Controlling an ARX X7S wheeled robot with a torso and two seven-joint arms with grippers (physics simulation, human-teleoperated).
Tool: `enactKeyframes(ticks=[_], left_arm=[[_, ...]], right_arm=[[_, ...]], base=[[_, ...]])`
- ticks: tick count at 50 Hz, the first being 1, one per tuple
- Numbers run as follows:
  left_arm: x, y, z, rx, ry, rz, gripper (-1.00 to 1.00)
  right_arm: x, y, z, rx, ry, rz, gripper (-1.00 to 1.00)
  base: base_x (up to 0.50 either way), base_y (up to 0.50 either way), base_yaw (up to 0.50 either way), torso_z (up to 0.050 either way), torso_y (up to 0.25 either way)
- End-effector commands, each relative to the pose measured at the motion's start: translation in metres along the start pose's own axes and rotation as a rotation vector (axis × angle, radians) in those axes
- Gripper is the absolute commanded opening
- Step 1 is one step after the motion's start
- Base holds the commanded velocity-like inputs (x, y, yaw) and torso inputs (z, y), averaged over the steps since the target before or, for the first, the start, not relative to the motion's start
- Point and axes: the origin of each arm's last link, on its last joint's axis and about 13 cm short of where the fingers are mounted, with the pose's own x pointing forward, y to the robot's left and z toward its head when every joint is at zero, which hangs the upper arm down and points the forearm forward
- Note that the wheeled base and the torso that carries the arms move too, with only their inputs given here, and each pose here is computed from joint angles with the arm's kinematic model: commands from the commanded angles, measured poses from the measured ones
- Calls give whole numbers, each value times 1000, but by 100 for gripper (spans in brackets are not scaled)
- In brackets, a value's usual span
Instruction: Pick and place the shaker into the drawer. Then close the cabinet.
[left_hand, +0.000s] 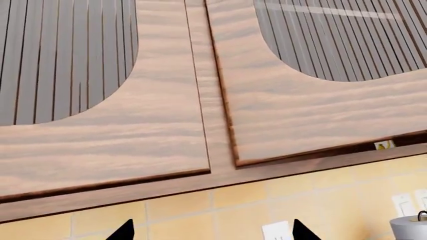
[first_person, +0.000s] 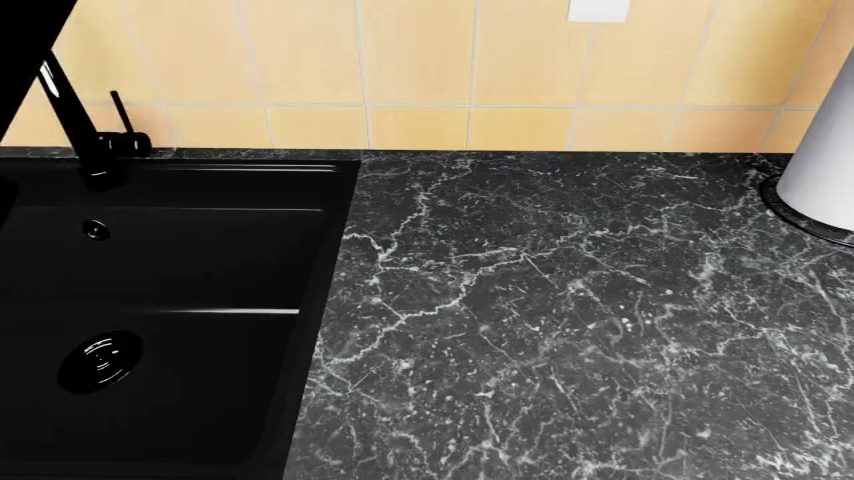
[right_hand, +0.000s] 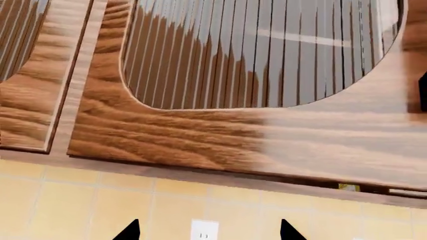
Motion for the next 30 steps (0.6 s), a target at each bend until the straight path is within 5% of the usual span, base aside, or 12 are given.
enactKeyframes(ticks=[1, 11, 30], left_arm=[[-2, 1, 0, -9, 1, -3, 100], [-1, 1, 3, -9, 3, -5, 100], [-5, 3, 0, -18, 17, 10, 100]], right_arm=[[19, -6, 29, -64, -92, -35, 100], [68, -21, 43, -84, -110, -113, 100], [133, -48, 11, -30, 22, -206, 100]], base=[[0, 0, 0, 0, 0], [0, 0, 0, 0, 0], [0, 0, 0, 0, 0]])
